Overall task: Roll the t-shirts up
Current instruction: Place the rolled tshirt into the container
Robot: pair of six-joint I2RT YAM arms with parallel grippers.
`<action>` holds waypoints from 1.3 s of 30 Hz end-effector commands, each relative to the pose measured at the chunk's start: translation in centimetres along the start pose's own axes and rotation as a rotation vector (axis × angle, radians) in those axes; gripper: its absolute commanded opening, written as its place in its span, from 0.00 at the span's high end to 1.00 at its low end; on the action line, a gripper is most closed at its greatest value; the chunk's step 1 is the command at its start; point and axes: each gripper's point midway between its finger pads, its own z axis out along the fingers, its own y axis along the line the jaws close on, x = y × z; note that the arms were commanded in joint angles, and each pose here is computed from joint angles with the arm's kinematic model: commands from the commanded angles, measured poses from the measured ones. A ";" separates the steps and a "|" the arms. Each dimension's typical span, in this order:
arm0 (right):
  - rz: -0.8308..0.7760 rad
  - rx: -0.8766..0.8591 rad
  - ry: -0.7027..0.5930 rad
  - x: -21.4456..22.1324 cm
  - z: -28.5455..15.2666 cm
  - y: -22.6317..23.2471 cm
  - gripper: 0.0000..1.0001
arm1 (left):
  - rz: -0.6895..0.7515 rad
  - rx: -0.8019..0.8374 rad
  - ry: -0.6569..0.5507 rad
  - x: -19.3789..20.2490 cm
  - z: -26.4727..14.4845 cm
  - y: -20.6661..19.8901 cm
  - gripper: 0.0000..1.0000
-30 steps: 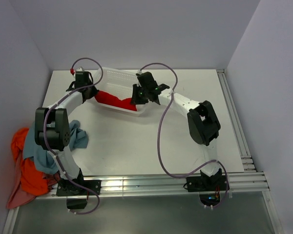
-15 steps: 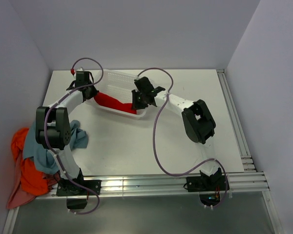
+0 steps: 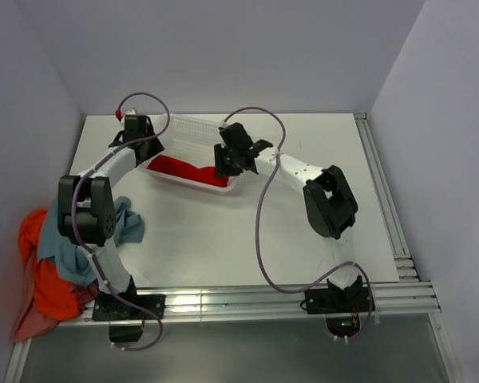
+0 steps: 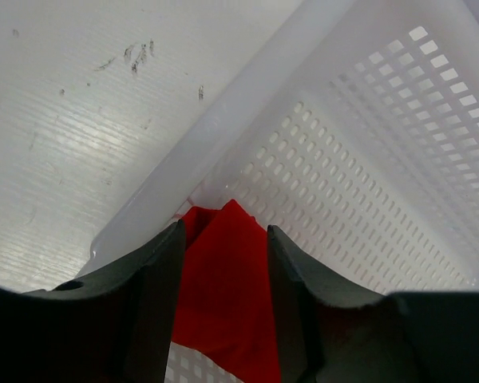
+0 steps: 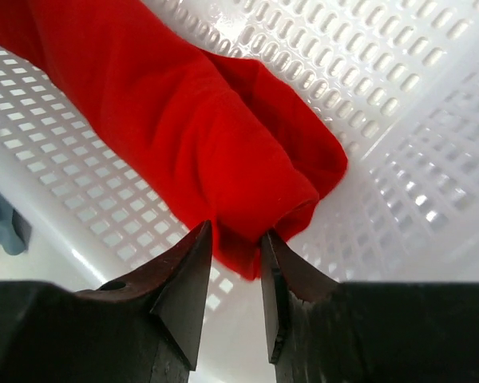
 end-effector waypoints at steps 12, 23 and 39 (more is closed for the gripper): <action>-0.046 -0.029 -0.077 -2.1 -4.4 2.1 0.55 | 0.052 0.115 -0.142 -5.1 -3.9 -4.5 0.52; -0.051 0.028 -0.117 -5.5 -2.2 1.5 0.80 | 0.112 0.238 -0.061 -2.4 -2.0 -8.5 0.57; -0.055 0.044 -0.026 -4.2 4.8 -0.1 0.92 | 0.136 0.205 0.084 2.4 3.2 -7.5 0.79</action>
